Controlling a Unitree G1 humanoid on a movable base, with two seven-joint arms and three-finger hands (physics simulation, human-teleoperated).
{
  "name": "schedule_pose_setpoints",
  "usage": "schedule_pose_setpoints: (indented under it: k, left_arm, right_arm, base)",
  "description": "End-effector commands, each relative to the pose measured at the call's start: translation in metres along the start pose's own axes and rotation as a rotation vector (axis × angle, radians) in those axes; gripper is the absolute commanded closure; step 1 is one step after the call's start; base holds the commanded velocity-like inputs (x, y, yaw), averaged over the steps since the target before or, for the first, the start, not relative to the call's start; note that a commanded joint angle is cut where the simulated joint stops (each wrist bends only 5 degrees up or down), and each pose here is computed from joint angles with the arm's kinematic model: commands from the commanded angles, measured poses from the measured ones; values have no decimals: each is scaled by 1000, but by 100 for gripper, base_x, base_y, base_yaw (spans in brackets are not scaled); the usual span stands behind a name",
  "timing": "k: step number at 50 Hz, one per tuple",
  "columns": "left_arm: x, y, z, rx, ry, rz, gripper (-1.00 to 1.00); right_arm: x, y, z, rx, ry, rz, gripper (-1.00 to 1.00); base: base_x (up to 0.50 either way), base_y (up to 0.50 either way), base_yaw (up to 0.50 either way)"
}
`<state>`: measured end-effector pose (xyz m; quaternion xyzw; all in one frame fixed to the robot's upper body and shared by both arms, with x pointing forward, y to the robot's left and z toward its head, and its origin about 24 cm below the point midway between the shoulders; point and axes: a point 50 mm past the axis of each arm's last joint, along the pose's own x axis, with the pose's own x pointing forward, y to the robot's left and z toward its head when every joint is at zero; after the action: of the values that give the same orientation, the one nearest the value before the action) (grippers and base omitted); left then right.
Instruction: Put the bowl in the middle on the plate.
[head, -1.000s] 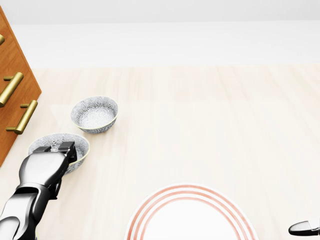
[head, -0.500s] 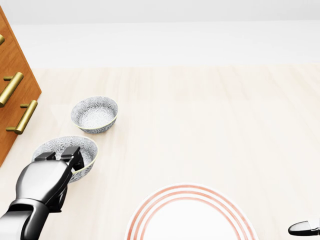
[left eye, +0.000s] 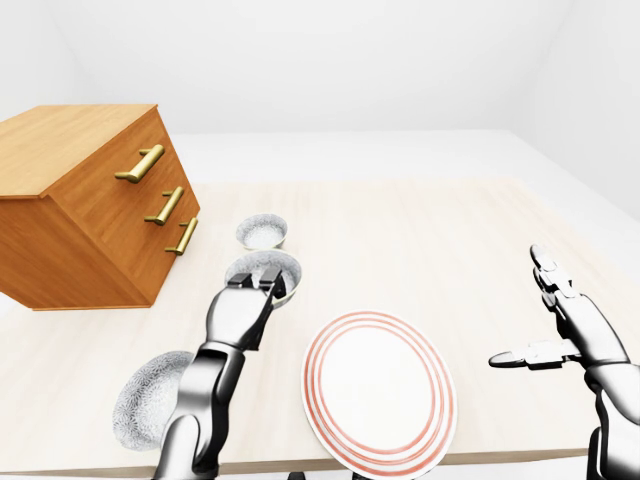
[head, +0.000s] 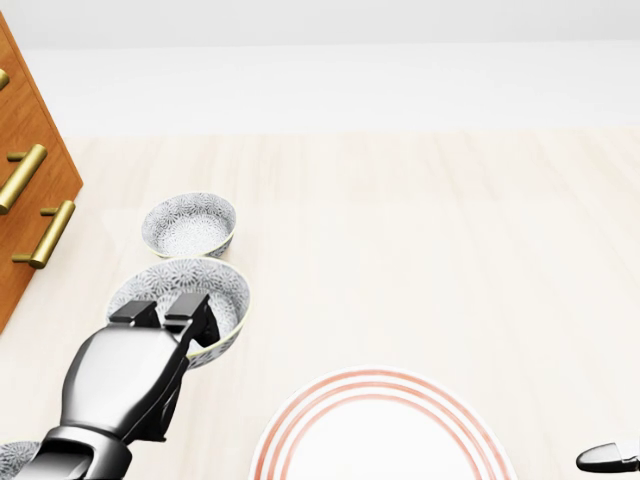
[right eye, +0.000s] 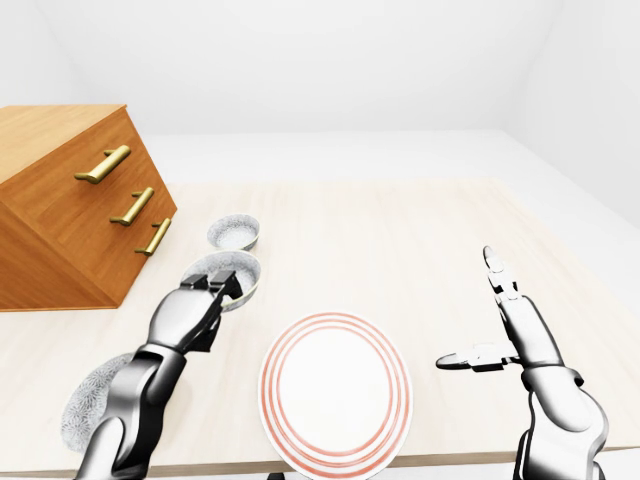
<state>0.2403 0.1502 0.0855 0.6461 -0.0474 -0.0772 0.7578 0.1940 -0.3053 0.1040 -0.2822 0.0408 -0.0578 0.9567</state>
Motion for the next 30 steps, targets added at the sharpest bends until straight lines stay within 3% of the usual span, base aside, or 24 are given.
schedule_pose_setpoints:
  k: [1,12,30]
  left_arm:
    - [-8,9,30,25,-72,46,100]
    - [-11,15,53,33,-153,54,100]
    - [-35,15,76,31,-237,58,100]
  right_arm:
    - [0,0,0,-2,0,1,-100]
    - [1,0,-1,0,4,2,-100]
    - [1,1,-3,-1,13,2,-100]
  base:
    - [0,0,0]
    - [0,0,0]
    - [0,0,0]
